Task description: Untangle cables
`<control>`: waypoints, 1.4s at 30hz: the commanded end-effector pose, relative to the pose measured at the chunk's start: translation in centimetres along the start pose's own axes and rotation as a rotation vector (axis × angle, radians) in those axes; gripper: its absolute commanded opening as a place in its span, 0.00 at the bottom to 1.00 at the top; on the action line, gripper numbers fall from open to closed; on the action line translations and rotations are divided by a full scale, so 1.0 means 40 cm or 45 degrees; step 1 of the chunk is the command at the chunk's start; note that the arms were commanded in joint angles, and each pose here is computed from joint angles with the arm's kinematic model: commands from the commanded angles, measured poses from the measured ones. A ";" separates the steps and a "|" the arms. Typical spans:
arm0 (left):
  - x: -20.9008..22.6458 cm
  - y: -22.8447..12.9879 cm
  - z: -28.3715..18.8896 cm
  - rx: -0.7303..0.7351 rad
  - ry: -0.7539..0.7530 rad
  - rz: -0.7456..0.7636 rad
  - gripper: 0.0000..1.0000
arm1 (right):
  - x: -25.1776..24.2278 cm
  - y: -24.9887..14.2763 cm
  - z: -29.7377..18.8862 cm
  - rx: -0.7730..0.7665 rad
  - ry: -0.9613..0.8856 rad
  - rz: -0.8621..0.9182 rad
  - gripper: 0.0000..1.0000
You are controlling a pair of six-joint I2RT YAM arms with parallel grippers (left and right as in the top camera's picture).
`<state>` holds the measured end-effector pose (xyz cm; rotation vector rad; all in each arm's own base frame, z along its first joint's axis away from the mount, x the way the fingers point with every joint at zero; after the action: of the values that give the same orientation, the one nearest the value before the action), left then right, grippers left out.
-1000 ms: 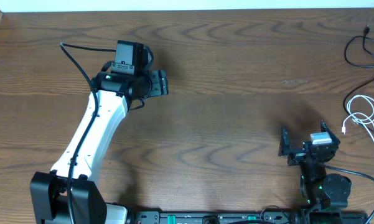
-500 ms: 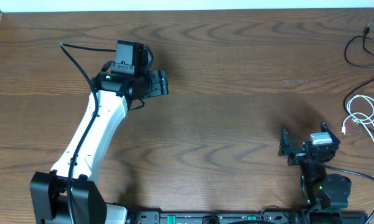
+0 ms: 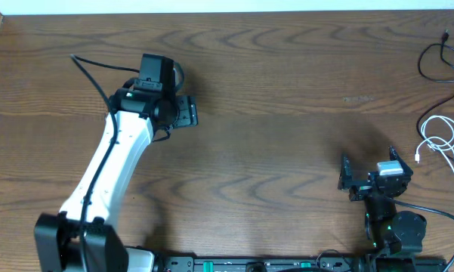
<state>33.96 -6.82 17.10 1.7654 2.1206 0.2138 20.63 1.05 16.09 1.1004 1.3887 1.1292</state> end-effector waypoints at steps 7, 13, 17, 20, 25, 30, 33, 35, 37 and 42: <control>0.031 -0.049 -0.191 -0.564 -0.132 0.117 0.77 | 0.002 -0.001 0.000 0.000 0.001 0.014 0.99; 0.091 -0.146 -0.201 -0.889 -0.202 0.110 0.77 | 0.002 -0.001 0.000 0.000 0.001 0.014 0.99; 0.128 -0.196 -0.202 -1.141 -0.214 0.153 0.77 | 0.002 -0.001 0.000 0.000 0.001 0.014 0.99; 0.133 -0.212 -0.208 -1.271 -0.205 0.230 0.77 | 0.002 -0.001 0.000 0.000 0.001 0.014 0.99; 0.144 -0.242 -0.190 -1.379 -0.160 0.347 0.77 | 0.002 -0.001 0.000 0.000 0.001 0.014 0.99; 0.154 -0.261 -0.157 -1.417 -0.111 0.426 0.77 | 0.002 -0.001 0.000 0.000 0.001 0.014 0.99; 0.161 -0.268 -0.144 -1.426 -0.088 0.438 0.77 | 0.002 -0.001 0.000 0.000 0.001 0.014 0.99; 0.172 -0.276 -0.124 -1.430 -0.075 0.428 0.77 | 0.002 -0.001 0.000 0.000 0.001 0.014 0.99; 0.178 -0.287 -0.109 -1.399 -0.067 0.427 0.77 | 0.002 -0.001 0.000 0.000 0.001 0.014 0.99; 0.187 -0.306 -0.084 -1.327 -0.053 0.432 0.98 | 0.002 -0.001 0.000 0.000 0.001 0.014 0.99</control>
<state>20.59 -1.88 15.51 1.3477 1.1942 1.1139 20.62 1.04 16.10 1.1006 1.3874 1.1292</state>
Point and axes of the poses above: each gripper's point midway between its finger pads, its own z axis out along the fingers, its own x axis along the line the jaws close on, y = z × x, the point moved 4 cm from there along -z, back along the fingers, and after that the axes turned 4 degrees about -z, right-handed, at the moved point
